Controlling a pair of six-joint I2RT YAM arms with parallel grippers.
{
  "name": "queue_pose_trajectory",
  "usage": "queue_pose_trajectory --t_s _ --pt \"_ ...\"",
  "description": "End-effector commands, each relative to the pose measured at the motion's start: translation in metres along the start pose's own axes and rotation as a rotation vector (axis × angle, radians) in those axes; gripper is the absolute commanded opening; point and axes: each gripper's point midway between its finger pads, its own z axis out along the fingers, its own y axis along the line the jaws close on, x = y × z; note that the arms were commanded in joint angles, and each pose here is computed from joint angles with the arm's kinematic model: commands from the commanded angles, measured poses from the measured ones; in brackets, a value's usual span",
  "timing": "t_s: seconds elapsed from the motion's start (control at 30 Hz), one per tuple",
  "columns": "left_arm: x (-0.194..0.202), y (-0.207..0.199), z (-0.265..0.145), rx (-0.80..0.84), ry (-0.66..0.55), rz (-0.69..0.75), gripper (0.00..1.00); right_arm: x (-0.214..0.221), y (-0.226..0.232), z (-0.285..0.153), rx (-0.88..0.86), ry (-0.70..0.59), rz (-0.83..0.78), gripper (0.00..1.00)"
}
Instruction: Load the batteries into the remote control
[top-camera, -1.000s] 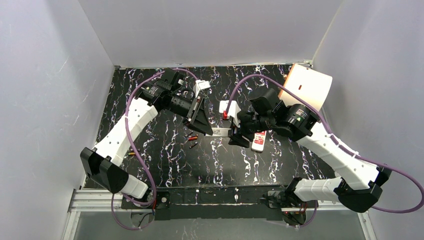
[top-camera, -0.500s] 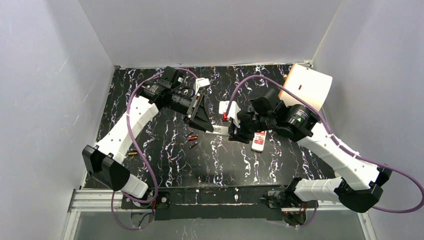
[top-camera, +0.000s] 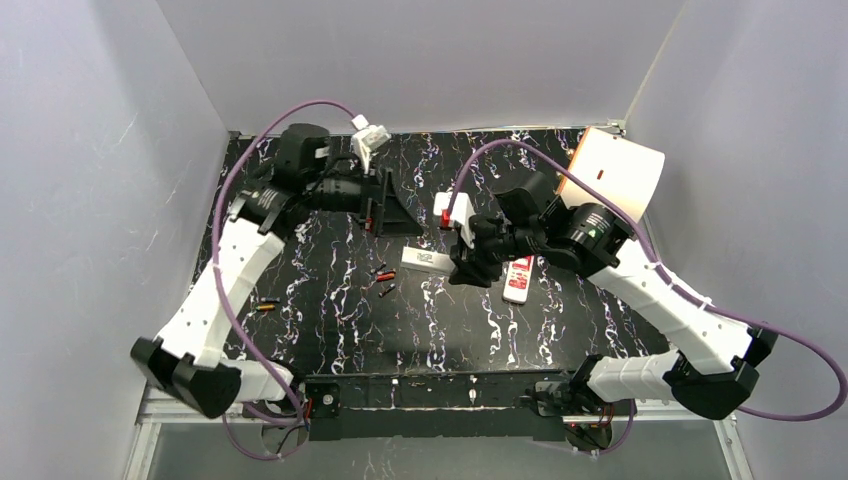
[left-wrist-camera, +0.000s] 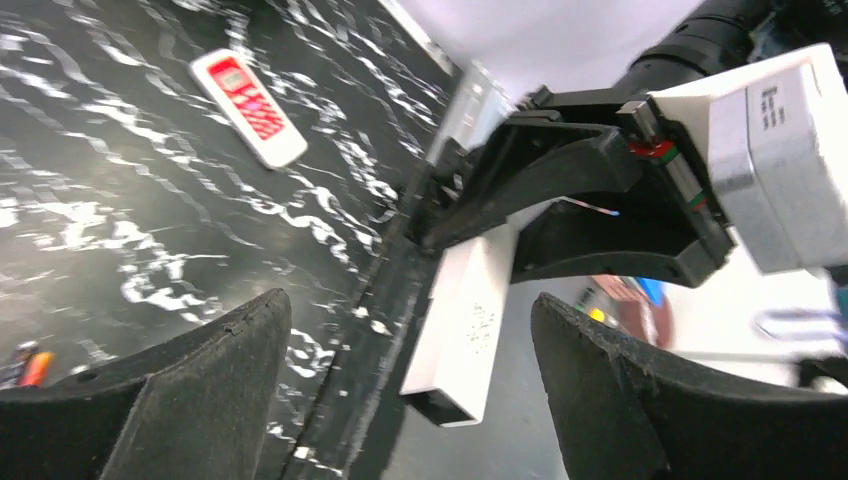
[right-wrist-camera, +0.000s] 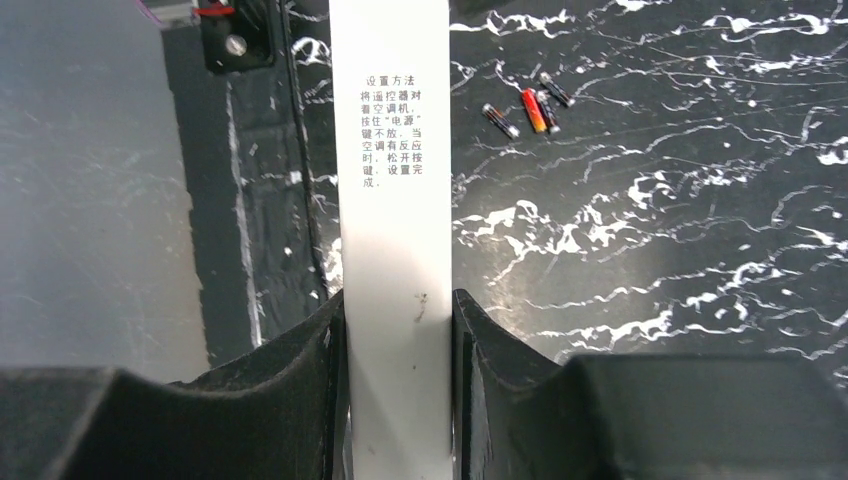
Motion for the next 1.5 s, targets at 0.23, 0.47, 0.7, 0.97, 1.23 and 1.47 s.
queue_pose_trajectory --t_s 0.23,0.47,0.7,0.97,1.23,1.47 --pt "-0.044 0.014 -0.058 -0.151 -0.386 0.141 0.93 -0.074 -0.003 -0.010 -0.114 -0.286 0.202 0.01" --pt "-0.045 0.002 -0.063 -0.005 -0.404 0.107 0.92 -0.090 -0.017 -0.023 -0.206 -0.388 0.283 0.01" --pt "-0.042 -0.013 -0.052 0.162 -0.336 0.091 0.91 -0.104 -0.013 -0.026 -0.274 -0.430 0.303 0.01" --pt "-0.039 -0.028 -0.055 0.154 -0.359 0.192 0.92 -0.111 -0.016 -0.018 -0.323 -0.423 0.358 0.01" --pt "-0.061 -0.017 -0.059 0.056 -0.468 0.195 0.88 -0.109 -0.020 -0.011 -0.317 -0.431 0.369 0.01" --pt "-0.064 -0.032 -0.062 0.100 -0.444 0.194 0.90 -0.104 -0.022 -0.005 -0.325 -0.402 0.372 0.01"
